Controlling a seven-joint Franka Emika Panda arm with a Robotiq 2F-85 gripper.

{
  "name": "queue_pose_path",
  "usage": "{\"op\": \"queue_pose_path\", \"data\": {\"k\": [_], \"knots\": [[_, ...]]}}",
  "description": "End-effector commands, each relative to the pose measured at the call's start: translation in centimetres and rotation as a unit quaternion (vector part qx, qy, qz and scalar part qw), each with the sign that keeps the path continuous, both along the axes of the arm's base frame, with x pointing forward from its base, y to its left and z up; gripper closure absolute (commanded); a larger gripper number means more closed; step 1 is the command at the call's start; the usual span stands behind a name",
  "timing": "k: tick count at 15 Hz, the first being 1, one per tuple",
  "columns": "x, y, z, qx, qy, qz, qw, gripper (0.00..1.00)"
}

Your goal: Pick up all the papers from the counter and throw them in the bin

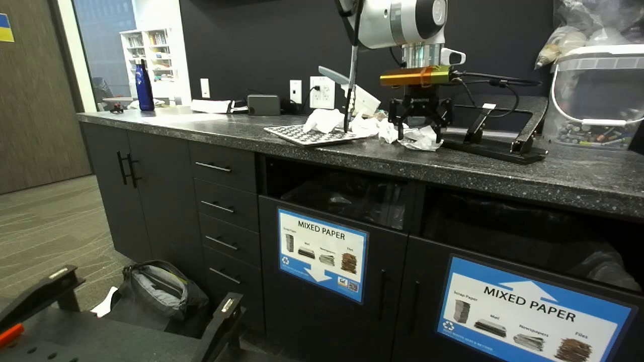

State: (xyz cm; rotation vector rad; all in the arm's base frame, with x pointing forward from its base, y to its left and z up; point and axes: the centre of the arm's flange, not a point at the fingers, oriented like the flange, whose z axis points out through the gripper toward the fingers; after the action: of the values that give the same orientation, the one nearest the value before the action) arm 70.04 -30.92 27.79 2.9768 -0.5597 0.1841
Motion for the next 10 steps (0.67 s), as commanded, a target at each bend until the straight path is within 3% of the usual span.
{"op": "queue_pose_path", "data": {"k": [1, 2, 4, 10], "knots": [[2.18, -0.99, -0.29, -0.003, -0.010, 0.017, 0.9998, 0.00], [2.20, -0.91, -0.36, -0.007, -0.013, 0.021, 0.9997, 0.25], [2.32, -0.76, -0.42, -0.008, -0.016, 0.022, 0.9996, 0.32], [2.35, -0.91, -0.56, -0.014, -0.012, 0.025, 0.9995, 0.79]]}}
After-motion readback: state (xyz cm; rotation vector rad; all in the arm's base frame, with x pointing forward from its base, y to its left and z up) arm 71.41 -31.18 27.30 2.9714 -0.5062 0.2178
